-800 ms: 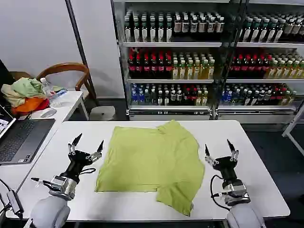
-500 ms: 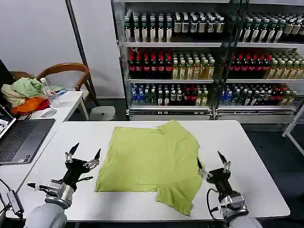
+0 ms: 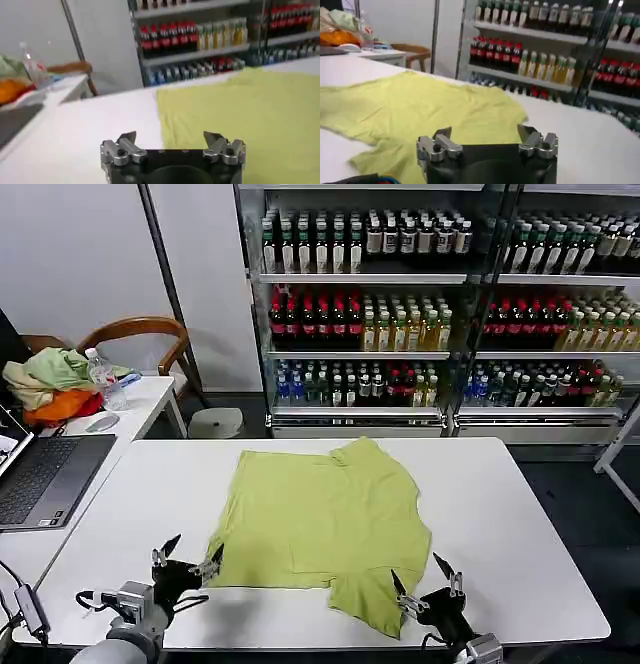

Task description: Fold and organize the clothes.

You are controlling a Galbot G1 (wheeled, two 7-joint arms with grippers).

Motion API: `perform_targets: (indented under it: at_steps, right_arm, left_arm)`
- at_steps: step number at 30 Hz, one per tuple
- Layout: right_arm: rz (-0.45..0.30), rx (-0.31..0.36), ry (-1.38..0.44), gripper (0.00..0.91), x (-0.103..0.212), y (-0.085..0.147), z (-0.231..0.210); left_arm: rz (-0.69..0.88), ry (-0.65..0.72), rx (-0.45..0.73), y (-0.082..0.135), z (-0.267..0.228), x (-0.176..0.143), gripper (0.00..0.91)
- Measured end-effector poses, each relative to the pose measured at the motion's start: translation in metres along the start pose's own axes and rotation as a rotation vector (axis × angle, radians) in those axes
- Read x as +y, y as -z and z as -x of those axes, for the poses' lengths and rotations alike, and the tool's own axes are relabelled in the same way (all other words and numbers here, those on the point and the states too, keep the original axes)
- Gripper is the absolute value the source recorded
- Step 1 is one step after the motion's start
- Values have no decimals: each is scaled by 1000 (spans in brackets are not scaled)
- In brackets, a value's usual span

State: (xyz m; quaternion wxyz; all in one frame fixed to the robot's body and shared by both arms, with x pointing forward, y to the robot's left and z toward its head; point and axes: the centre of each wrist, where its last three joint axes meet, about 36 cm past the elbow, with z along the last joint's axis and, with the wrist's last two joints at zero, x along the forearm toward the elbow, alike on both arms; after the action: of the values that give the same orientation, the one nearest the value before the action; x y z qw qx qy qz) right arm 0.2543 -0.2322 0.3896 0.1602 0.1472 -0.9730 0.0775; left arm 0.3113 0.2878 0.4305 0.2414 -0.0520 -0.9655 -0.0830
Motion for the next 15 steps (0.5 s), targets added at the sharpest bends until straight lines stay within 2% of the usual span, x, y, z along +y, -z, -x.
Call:
perform_targets:
  at_steps: [15]
  right_arm:
    - [25, 54, 17, 907, 21, -12, -7]
  left_arm:
    - [-48, -26, 94, -12, 5, -6, 907]
